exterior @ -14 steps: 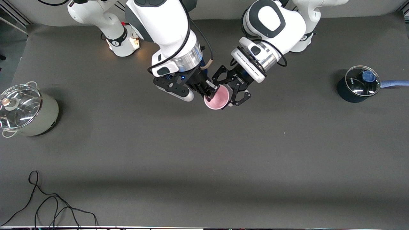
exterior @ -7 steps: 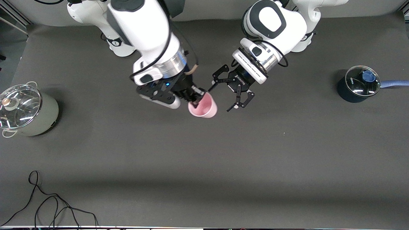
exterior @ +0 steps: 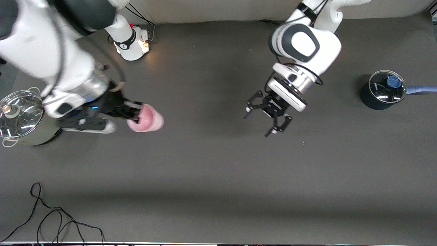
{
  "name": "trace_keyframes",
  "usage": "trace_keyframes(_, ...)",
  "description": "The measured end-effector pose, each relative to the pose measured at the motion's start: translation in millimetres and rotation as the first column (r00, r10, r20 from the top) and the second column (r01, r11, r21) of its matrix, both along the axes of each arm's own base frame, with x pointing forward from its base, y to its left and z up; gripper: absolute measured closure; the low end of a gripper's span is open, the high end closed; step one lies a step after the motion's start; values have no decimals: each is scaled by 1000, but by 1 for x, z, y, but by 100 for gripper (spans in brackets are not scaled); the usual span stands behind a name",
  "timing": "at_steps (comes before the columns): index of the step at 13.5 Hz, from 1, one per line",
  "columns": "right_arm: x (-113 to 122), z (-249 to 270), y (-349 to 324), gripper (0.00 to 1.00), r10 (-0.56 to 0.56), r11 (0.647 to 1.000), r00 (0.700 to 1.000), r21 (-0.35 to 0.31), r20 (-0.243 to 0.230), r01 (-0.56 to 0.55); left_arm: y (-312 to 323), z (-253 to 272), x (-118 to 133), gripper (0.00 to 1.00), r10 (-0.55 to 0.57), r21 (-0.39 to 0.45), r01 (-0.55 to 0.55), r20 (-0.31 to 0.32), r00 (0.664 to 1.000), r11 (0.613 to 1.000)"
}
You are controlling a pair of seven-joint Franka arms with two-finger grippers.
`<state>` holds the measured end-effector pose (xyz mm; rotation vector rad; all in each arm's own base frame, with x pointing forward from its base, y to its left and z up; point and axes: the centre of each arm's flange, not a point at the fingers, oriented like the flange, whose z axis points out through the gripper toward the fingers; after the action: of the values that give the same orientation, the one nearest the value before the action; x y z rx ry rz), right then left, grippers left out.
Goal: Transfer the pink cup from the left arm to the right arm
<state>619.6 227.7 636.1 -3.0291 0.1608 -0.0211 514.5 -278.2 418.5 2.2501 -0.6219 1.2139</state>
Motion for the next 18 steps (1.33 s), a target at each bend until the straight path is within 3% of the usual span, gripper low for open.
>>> trace_keyframes(3,14,-19,-82,93,80,997,995,-17,-61,-81,62,-18,38,0,-54,-95,56,14,998,994)
trace_keyframes(7,22,-63,-167,94,130,990,983,-30,-128,-135,156,-41,62,0,-196,-131,200,49,979,971)
trace_keyframes(10,23,-117,-190,94,119,992,990,-21,-78,-121,232,-59,65,0,-345,-125,345,26,938,930)
trace_keyframes(15,-6,-252,-216,94,137,990,991,-41,7,-137,332,-57,58,0,-508,-109,496,-166,845,862)
trace_keyframes(18,-24,-305,-228,94,156,986,986,-75,58,-151,361,-22,64,0,-513,-26,542,-364,777,840)
